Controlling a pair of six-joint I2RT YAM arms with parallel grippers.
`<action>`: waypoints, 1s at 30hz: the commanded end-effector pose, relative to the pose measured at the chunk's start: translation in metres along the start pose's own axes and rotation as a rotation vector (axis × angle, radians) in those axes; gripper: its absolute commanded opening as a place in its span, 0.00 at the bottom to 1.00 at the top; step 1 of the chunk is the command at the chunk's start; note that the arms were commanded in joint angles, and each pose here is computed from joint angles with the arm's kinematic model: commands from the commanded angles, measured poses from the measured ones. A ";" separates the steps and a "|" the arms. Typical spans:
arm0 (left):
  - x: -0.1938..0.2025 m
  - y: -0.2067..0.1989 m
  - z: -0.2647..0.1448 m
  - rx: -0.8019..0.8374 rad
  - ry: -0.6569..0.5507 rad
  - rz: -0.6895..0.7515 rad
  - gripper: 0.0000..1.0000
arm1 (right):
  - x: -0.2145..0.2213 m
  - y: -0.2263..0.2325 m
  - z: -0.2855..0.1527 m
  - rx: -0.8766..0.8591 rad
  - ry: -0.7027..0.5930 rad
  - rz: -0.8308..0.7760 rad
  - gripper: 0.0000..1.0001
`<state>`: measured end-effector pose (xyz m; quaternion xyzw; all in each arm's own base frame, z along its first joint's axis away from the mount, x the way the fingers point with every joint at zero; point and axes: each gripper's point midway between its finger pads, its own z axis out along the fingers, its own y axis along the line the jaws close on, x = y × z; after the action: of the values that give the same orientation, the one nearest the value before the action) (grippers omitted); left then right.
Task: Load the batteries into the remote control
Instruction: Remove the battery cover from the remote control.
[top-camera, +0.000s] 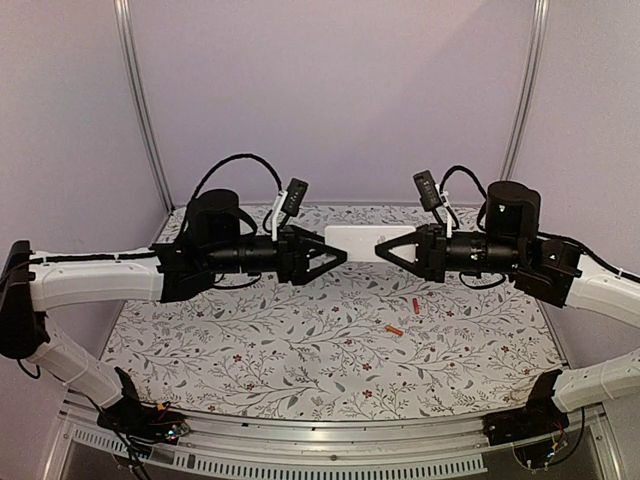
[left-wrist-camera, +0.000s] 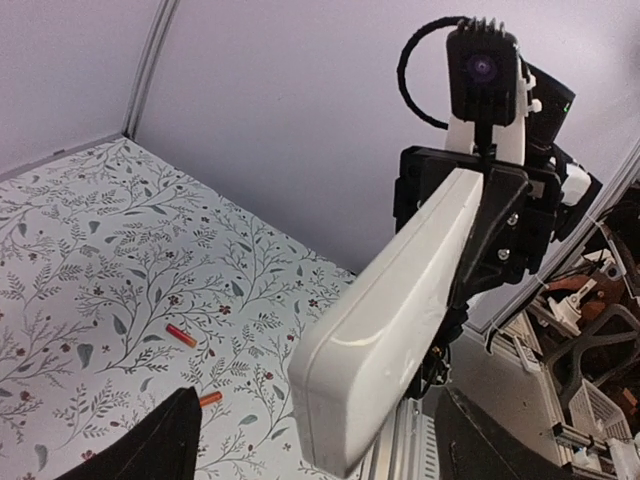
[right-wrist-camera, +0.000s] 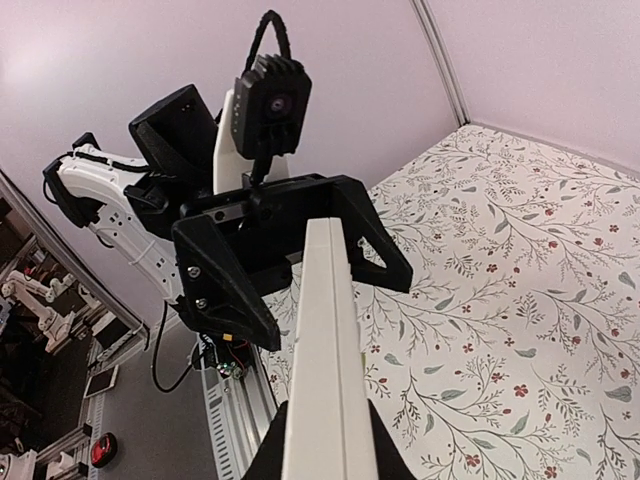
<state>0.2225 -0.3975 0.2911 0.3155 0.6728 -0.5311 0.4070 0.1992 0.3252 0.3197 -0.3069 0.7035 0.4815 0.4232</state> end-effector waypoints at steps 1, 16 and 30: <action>-0.009 -0.009 0.010 0.080 -0.039 -0.034 0.76 | -0.013 0.016 0.003 -0.126 -0.039 -0.027 0.00; -0.019 0.028 0.007 -0.035 -0.127 -0.132 0.43 | -0.007 -0.006 0.015 -0.173 -0.018 0.028 0.00; -0.003 0.065 0.010 -0.123 -0.076 -0.184 0.11 | -0.013 -0.026 0.012 -0.234 -0.055 0.080 0.00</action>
<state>0.2555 -0.3983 0.2961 0.2354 0.6744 -0.5690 0.4074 0.2346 0.3265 0.3058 -0.2974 0.6777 0.5569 0.3770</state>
